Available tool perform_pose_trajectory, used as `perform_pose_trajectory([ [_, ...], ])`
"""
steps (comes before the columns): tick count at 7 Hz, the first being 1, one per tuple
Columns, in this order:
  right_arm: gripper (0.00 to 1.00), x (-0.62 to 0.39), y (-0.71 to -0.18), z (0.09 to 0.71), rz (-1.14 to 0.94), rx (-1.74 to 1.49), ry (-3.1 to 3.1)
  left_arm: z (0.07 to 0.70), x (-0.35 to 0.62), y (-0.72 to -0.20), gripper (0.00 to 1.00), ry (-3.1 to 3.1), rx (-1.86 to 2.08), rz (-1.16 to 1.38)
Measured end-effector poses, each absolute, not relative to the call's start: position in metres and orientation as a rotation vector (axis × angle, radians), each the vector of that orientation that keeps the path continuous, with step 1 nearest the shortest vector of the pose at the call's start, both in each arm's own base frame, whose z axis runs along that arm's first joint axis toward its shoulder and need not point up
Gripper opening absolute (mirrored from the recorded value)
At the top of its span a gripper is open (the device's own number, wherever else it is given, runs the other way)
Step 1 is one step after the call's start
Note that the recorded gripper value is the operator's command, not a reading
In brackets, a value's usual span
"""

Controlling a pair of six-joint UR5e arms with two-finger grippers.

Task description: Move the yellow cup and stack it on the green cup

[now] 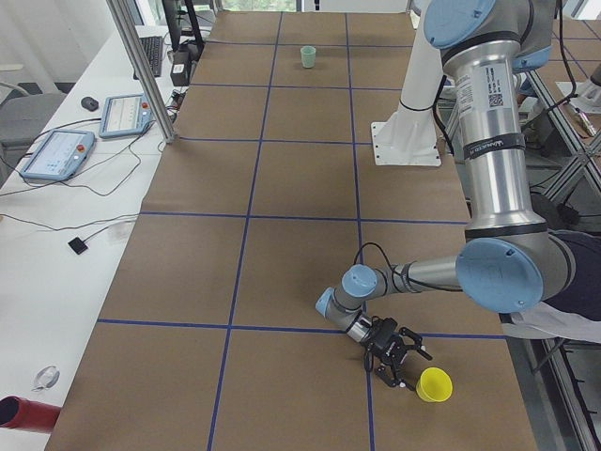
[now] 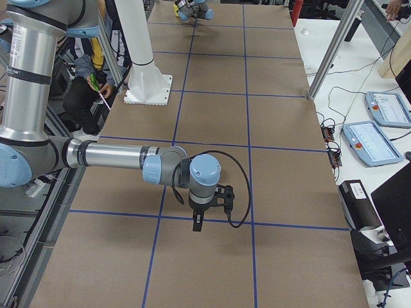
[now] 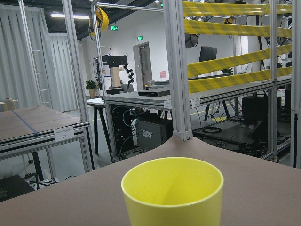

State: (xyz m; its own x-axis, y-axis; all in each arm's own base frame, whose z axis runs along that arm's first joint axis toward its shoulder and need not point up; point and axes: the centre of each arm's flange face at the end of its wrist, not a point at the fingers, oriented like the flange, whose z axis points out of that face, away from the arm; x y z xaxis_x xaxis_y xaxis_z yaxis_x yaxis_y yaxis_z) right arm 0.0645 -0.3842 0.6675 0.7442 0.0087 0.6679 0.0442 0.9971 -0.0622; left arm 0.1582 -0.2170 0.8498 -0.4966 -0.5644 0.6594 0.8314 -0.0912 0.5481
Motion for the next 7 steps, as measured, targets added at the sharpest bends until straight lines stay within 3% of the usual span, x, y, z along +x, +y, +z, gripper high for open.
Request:
perform_pose_trajectory([
  [7,1.0,0.064,-0.387,0.666,-0.035,-0.041,-0.731,0.891,0.14,-0.197,0.97,-1.212,-0.388,-1.785],
])
